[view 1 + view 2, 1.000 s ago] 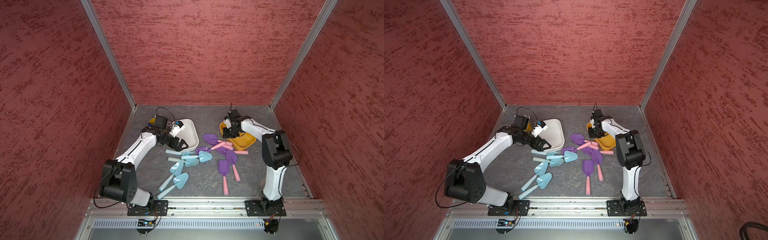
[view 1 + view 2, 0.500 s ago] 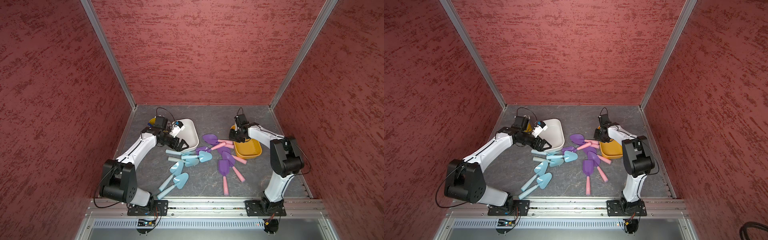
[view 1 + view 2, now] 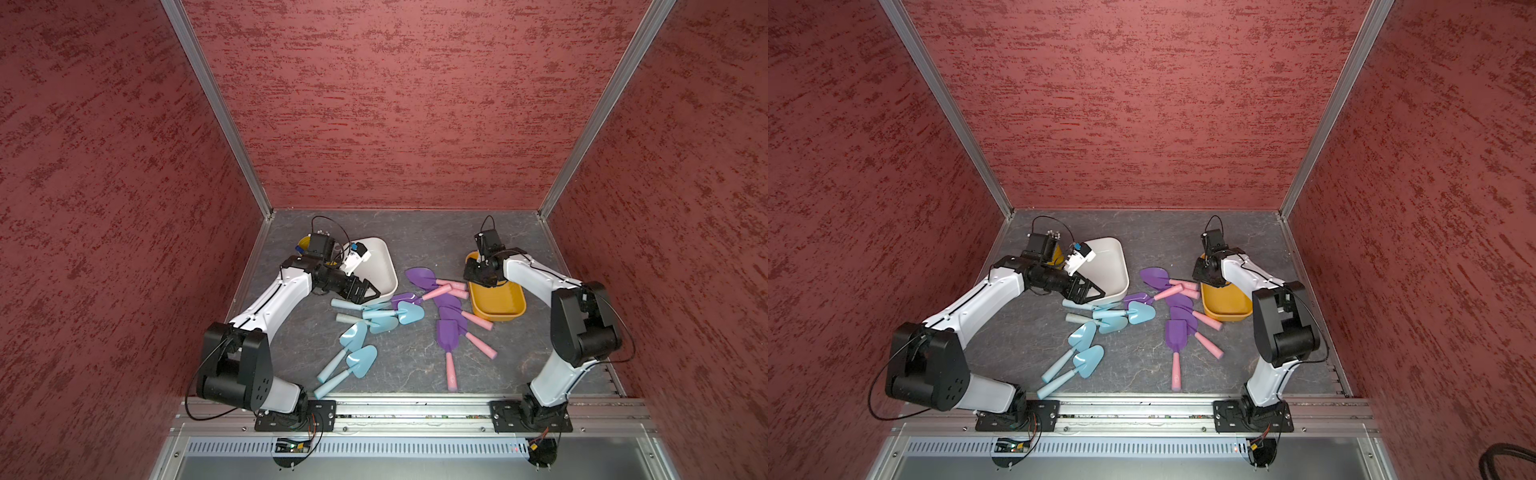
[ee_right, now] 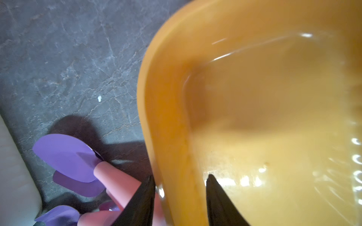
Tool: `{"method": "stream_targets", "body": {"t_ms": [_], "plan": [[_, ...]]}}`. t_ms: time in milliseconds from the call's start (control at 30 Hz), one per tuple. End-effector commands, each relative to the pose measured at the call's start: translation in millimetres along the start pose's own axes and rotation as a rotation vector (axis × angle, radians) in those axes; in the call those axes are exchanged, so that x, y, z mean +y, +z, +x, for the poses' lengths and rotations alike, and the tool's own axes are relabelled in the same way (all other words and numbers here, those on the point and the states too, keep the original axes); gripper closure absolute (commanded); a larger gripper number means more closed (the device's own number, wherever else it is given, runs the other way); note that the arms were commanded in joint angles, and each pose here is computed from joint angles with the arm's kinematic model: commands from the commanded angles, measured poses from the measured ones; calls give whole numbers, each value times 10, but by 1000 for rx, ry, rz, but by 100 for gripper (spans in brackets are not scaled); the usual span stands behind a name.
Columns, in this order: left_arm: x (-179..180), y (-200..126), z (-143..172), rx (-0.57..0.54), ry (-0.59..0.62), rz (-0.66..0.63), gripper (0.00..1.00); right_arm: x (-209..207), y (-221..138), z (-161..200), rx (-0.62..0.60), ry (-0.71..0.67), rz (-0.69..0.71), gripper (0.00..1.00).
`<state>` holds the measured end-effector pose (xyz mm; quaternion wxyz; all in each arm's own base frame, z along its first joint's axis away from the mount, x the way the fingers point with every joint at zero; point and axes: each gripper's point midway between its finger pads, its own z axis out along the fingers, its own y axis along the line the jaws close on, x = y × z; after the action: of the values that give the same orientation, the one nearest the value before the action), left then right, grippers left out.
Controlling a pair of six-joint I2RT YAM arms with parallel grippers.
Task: Sort the small shovels by color and place them into the storage box
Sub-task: Adjust the storage box at the center of the board, then pick up the shovel from the center of the board.
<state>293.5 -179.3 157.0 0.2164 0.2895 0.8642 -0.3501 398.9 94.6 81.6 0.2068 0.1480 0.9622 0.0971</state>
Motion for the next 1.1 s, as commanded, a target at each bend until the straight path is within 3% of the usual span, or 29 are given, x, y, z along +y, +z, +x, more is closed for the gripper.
{"method": "stream_targets", "body": {"t_ms": [0, 133, 333, 567, 767, 1067], "plan": [[-240, -68, -24, -30, 34, 102, 0, 1, -501, -234, -110, -59, 29, 53], [-314, -59, 9, -25, 57, 127, 0, 47, -977, -30, -134, -131, 25, 54], [-574, 7, 67, 0, 102, 220, 0, 147, -1305, 817, -5, -203, -13, 57], [-775, 198, 197, 69, 157, 244, 0, 249, -1182, 1853, 198, -226, 5, 60], [-824, 283, 258, 95, 179, 246, 0, 185, -1012, 2443, 317, -204, 15, 63], [-832, 290, 261, 97, 193, 234, 0, 363, -749, 2715, 367, -235, 7, 65]]}}
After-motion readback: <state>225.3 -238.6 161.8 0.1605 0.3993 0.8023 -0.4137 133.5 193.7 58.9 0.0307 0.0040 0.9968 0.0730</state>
